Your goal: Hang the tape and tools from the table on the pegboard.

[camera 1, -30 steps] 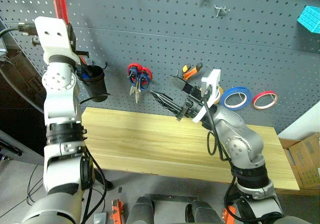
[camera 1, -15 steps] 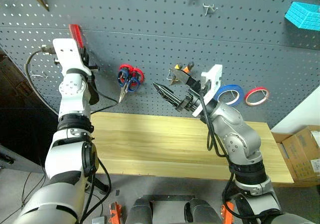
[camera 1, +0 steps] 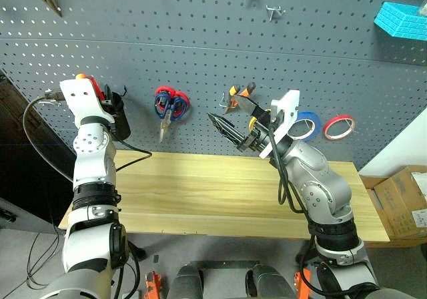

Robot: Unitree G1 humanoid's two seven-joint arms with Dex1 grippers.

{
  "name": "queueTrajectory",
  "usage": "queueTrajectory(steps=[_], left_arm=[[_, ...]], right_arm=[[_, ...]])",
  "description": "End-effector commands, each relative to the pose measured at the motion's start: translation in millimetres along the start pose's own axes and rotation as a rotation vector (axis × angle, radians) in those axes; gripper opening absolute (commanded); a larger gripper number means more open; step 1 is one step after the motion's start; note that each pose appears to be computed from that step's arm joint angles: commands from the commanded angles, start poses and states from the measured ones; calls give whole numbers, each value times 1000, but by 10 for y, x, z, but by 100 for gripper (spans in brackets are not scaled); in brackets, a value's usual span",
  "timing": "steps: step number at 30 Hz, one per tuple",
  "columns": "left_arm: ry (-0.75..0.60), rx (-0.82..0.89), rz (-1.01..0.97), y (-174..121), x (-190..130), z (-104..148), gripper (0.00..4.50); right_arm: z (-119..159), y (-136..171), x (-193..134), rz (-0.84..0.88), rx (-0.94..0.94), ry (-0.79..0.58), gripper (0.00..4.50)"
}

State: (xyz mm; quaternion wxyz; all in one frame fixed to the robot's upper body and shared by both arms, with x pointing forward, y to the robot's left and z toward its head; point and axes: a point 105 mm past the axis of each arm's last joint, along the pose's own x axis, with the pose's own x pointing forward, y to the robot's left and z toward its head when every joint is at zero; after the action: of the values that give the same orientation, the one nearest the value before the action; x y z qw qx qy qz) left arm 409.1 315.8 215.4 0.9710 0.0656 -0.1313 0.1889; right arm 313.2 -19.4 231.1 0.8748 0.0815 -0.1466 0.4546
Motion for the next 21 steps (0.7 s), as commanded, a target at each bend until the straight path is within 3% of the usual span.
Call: queueTrajectory(steps=[1, 2, 8, 12, 18, 21], left_arm=[[-69, -18, 5, 17, 8, 236, 424], [-69, -19, 2, 8, 3, 246, 447], [-88, -24, -78, -152, -81, 353, 447], [-160, 2, -182, -368, -250, 613, 447], [-323, -18, -308, -745, -518, 1253, 447], [-302, -49, -404, -1055, -694, 1245, 447]], right_arm=[[121, 27, 19, 17, -18, -44, 450], [121, 30, 21, 17, -18, -45, 450], [121, 13, -26, 11, -36, -39, 450], [125, -22, -155, -5, -76, -15, 450], [107, 62, -384, -19, -141, 28, 450], [26, 34, -506, -96, -201, 55, 450]])
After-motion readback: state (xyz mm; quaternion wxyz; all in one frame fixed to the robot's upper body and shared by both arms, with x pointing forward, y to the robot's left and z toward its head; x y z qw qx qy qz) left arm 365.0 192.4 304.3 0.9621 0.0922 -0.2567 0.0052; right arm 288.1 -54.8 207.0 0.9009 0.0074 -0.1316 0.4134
